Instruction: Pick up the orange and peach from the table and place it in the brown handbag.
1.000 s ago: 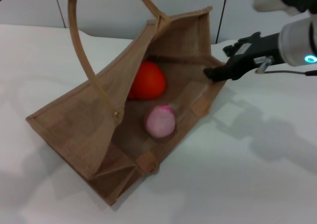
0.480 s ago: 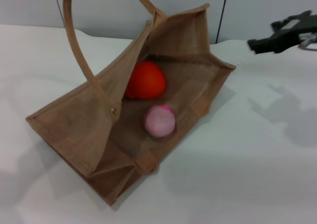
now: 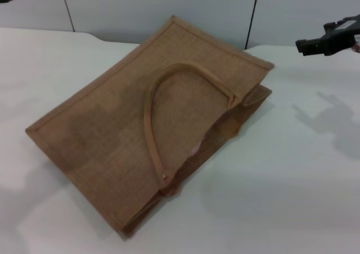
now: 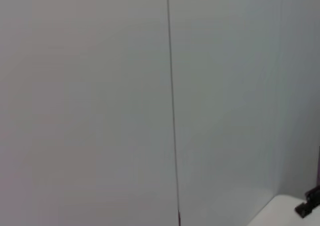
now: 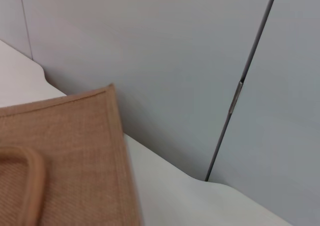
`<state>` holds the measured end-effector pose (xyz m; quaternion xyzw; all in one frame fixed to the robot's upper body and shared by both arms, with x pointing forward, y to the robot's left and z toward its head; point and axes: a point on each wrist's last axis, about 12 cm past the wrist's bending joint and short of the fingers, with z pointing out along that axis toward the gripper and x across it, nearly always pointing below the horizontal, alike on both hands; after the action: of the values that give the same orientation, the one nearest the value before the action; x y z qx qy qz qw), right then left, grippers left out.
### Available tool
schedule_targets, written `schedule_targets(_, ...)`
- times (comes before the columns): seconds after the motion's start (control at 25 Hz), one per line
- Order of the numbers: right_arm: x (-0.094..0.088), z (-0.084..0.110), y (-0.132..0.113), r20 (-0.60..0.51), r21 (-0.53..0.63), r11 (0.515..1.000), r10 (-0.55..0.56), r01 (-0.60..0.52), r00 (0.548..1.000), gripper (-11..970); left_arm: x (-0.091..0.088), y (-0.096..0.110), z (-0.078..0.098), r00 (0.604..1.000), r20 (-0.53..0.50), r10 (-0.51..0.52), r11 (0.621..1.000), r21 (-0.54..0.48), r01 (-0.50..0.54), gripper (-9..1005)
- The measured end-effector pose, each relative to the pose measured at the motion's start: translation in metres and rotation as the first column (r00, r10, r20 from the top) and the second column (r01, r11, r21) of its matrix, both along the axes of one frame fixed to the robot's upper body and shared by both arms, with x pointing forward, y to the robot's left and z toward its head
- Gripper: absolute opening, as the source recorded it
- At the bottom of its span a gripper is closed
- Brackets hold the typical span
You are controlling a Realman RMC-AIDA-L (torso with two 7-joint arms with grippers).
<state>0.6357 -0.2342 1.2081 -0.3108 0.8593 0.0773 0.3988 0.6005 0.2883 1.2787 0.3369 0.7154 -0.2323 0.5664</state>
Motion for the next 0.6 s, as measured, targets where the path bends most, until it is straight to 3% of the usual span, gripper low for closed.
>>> schedule_targets(0.28, 0.004, -0.008, -0.01, 0.067, 0.015, 0.998, -0.054, 0.053, 0.996, 759, 0.003, 0.015, -0.02, 0.999, 0.049, 0.019, 0.993, -0.119, -0.013, 613)
schedule_targets(0.44, 0.0, -0.019, -0.021, 0.174, 0.064, 0.994, -0.099, 0.089, 0.98, 759, -0.003, 0.03, -0.052, 0.985, 0.166, 0.044, 0.977, -0.211, -0.008, 772)
schedule_targets(0.6, -0.003, -0.035, -0.025, 0.303, 0.1, 0.989, -0.139, 0.113, 0.943, 759, -0.011, 0.038, -0.095, 0.951, 0.281, 0.126, 0.956, -0.292, -0.04, 846)
